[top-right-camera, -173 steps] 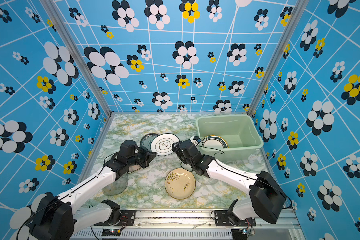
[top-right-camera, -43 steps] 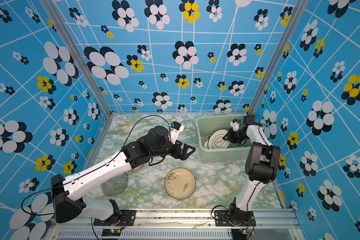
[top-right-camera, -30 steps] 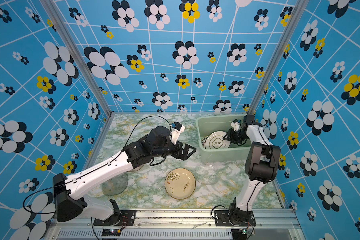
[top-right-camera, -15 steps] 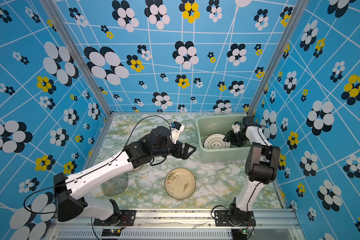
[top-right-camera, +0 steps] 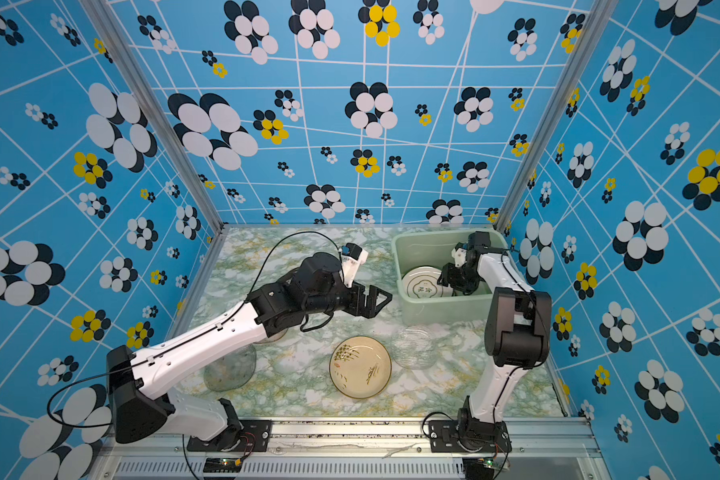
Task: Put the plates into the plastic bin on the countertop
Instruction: 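Lower the plate flat onto the stacked plates with the right gripper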
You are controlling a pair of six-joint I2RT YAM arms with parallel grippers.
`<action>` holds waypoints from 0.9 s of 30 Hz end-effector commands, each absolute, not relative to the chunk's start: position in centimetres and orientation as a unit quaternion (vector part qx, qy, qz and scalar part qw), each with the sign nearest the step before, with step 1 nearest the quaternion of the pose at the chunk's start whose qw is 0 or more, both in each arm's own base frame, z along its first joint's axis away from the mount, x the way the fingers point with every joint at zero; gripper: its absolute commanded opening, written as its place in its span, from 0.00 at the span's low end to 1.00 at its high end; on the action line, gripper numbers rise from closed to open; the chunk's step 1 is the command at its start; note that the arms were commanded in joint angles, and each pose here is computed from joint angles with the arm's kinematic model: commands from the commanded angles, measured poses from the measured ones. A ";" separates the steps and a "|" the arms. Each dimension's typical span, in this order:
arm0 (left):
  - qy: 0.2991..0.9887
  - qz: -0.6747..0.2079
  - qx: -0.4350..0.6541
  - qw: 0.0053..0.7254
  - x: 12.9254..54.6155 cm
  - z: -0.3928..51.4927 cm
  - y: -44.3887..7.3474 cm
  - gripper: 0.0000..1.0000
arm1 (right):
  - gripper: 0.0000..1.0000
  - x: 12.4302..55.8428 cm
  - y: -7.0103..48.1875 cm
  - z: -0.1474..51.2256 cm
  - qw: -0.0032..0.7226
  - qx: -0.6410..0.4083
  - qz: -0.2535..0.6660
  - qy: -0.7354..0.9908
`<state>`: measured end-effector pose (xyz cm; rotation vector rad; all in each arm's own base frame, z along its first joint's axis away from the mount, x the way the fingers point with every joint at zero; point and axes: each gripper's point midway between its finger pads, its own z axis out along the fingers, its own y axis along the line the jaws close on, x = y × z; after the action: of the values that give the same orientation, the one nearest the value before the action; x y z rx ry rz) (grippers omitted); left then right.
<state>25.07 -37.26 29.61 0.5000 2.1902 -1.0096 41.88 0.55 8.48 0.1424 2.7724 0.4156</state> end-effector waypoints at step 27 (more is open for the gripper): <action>0.835 -0.309 0.140 0.432 29.3 33.2 -28.4 0.99 | 0.80 40.0 3.1 13.4 0.290 0.013 0.078 0.954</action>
<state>29.02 -30.62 31.03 0.3657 2.1423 -0.8193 40.43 2.68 14.17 0.0582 2.5156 0.2065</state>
